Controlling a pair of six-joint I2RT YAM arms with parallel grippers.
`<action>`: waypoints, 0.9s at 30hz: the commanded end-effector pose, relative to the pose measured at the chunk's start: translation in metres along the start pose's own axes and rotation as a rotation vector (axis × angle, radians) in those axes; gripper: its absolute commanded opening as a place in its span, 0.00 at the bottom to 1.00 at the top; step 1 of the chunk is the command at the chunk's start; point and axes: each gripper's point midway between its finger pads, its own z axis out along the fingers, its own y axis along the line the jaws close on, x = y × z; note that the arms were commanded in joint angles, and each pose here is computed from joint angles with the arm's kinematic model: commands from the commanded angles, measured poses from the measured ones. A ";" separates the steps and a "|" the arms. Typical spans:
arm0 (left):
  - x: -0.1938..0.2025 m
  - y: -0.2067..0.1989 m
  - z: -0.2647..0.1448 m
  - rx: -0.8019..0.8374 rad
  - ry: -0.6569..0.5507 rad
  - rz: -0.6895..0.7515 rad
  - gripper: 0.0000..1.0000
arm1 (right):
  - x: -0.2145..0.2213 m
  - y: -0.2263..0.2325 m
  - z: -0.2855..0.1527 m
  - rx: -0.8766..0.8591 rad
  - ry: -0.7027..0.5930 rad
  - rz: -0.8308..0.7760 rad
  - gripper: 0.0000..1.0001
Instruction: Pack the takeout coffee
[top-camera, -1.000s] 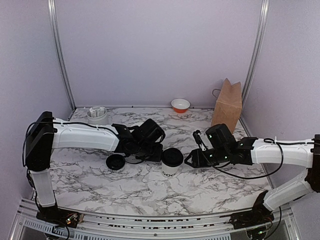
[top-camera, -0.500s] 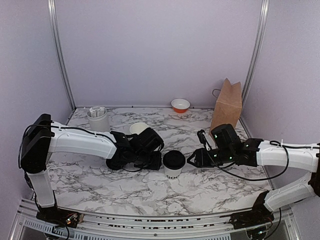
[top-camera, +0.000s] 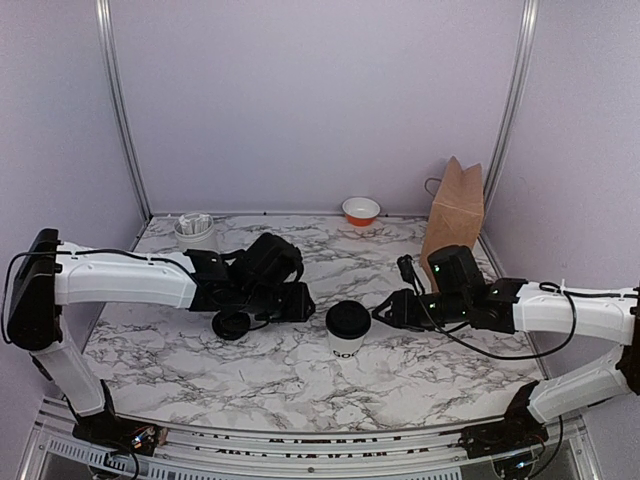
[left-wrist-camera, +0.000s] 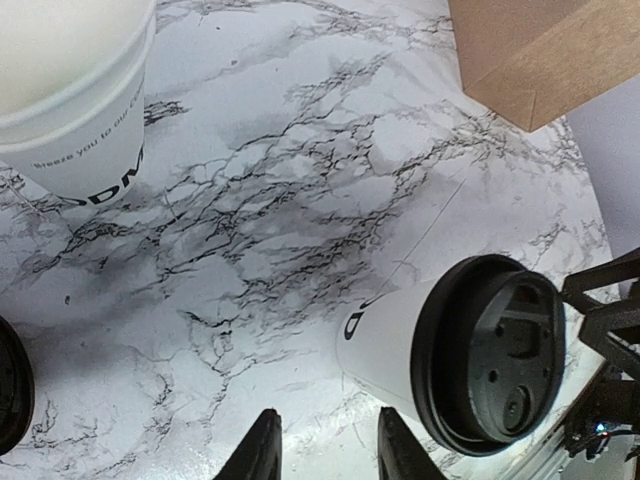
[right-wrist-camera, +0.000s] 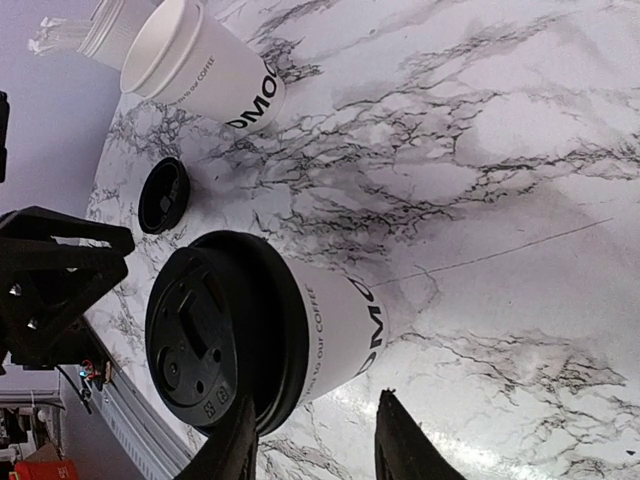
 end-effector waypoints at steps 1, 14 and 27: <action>-0.018 -0.014 -0.014 0.128 -0.012 -0.059 0.34 | -0.010 0.005 0.002 -0.056 -0.022 0.040 0.37; -0.012 -0.033 0.011 0.217 0.057 -0.071 0.34 | -0.002 0.001 0.009 -0.067 -0.002 0.075 0.32; 0.001 -0.028 0.027 0.203 0.091 -0.080 0.34 | 0.002 -0.003 0.019 -0.067 0.014 0.082 0.30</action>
